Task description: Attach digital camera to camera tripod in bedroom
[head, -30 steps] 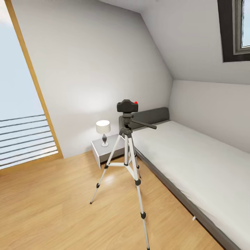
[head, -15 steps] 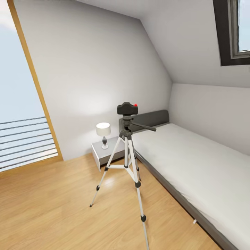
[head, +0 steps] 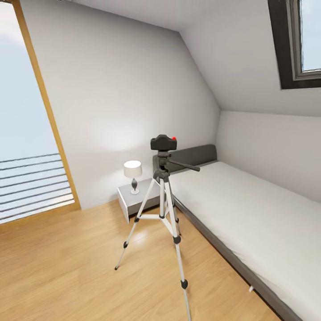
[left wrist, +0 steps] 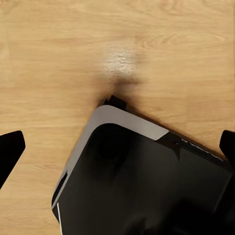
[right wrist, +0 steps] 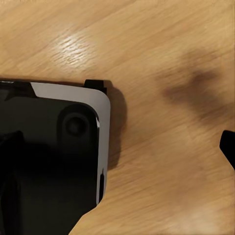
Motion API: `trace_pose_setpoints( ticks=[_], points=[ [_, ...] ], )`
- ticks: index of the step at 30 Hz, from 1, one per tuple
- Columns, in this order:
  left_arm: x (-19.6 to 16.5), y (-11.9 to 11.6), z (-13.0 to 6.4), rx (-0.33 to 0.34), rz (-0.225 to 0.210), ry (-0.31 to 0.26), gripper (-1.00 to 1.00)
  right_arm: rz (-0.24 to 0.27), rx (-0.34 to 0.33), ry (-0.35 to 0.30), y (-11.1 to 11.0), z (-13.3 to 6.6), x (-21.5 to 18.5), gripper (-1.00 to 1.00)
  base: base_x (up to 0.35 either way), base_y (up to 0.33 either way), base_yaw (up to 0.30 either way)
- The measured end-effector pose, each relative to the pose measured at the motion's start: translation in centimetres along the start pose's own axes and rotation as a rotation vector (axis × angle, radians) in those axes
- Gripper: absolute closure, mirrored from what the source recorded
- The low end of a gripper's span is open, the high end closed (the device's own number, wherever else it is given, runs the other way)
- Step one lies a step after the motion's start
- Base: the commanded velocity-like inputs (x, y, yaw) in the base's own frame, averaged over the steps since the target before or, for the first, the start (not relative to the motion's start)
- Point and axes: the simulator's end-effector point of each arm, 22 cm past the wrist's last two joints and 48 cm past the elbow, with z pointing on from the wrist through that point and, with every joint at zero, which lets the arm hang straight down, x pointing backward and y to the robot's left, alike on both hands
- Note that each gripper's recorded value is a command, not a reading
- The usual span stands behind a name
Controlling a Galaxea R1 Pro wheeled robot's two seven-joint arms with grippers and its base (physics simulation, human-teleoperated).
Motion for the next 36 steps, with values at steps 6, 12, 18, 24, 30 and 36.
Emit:
trace_pose_setpoints(
  ticks=[6, 12, 18, 24, 30, 36],
  points=[
    [-0.4, -0.2, -0.1, 0.005, -0.001, -0.009, -1.00, 0.000, 0.002, -0.007, 0.0, -0.1, -0.2, -1.00, 0.000, 0.000, 0.000],
    [-0.7, -0.3, -0.2, 0.009, -0.002, -0.018, -1.00, -0.001, 0.013, -0.014, -0.3, -0.2, -0.2, -1.00, 0.000, 0.000, 0.000],
    [-1.0, -0.5, -0.4, 0.013, -0.003, -0.026, -1.00, -0.002, 0.017, -0.024, -0.4, -0.3, -0.5, -1.00, 0.000, 0.000, 0.000],
    [-1.4, -0.7, -0.5, 0.018, -0.004, -0.035, -1.00, -0.003, 0.021, -0.033, -0.5, -0.4, -0.9, -1.00, 0.000, 0.000, 0.000],
    [-1.8, -0.8, -0.6, 0.022, -0.005, -0.044, -1.00, -0.004, 0.021, -0.042, -0.5, -0.5, -1.2, -1.00, 0.000, 0.000, 0.000],
    [-2.0, -1.0, -0.7, 0.026, -0.006, -0.052, -1.00, -0.003, 0.022, -0.053, -0.6, -0.6, -1.6, -1.00, 0.000, 0.000, 0.000]
  ],
)
